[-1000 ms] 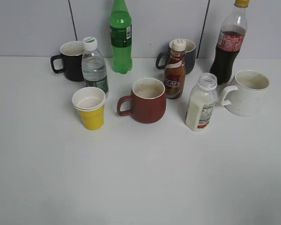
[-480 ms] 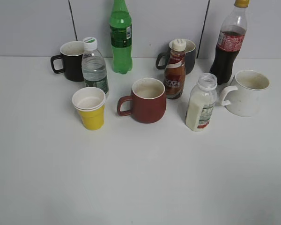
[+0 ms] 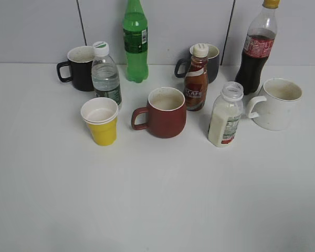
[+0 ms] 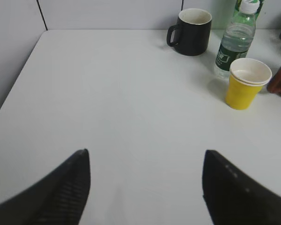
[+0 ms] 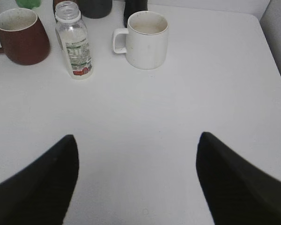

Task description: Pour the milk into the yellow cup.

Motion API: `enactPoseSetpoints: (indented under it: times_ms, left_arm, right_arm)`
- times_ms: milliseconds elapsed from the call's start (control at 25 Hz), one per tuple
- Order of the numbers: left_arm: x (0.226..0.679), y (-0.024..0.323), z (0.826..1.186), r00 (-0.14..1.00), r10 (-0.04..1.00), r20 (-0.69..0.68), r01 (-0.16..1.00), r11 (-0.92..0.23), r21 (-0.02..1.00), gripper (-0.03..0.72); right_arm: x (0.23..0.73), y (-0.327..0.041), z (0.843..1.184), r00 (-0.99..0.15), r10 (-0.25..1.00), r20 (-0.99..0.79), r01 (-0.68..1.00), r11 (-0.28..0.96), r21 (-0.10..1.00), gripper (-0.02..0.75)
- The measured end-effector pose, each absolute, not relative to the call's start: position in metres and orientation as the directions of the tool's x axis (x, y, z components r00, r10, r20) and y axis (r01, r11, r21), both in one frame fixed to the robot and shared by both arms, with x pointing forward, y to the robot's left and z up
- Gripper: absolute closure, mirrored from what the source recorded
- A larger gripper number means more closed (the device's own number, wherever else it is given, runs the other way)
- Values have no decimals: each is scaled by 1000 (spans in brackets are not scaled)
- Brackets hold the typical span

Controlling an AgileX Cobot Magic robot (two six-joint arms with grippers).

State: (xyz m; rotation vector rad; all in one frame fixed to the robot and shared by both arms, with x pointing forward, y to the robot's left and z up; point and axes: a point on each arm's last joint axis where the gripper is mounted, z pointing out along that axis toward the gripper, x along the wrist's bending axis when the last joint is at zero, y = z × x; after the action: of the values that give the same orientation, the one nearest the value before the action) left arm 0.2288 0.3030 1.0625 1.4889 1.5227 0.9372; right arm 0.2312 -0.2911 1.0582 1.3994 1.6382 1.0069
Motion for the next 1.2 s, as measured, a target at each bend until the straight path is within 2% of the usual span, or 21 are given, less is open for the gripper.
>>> enactPoseSetpoints:
  times_ms: [720,960,1200]
  left_arm:
    - [229,303,1063,14,999,-42,413,32,910,120]
    - [229,300,1062,118,990,-80,419,24,908,120]
    - [229,299,1067,133,987,-93,389,34,921,120]
  right_arm:
    - [231,-291,1058,-127,991,-48,405,96,909,153]
    - [236,-291,1064,-130,990,-62,394,109,913,152]
    - [262,-286,1076,-187,980,-70,366,136,921,152]
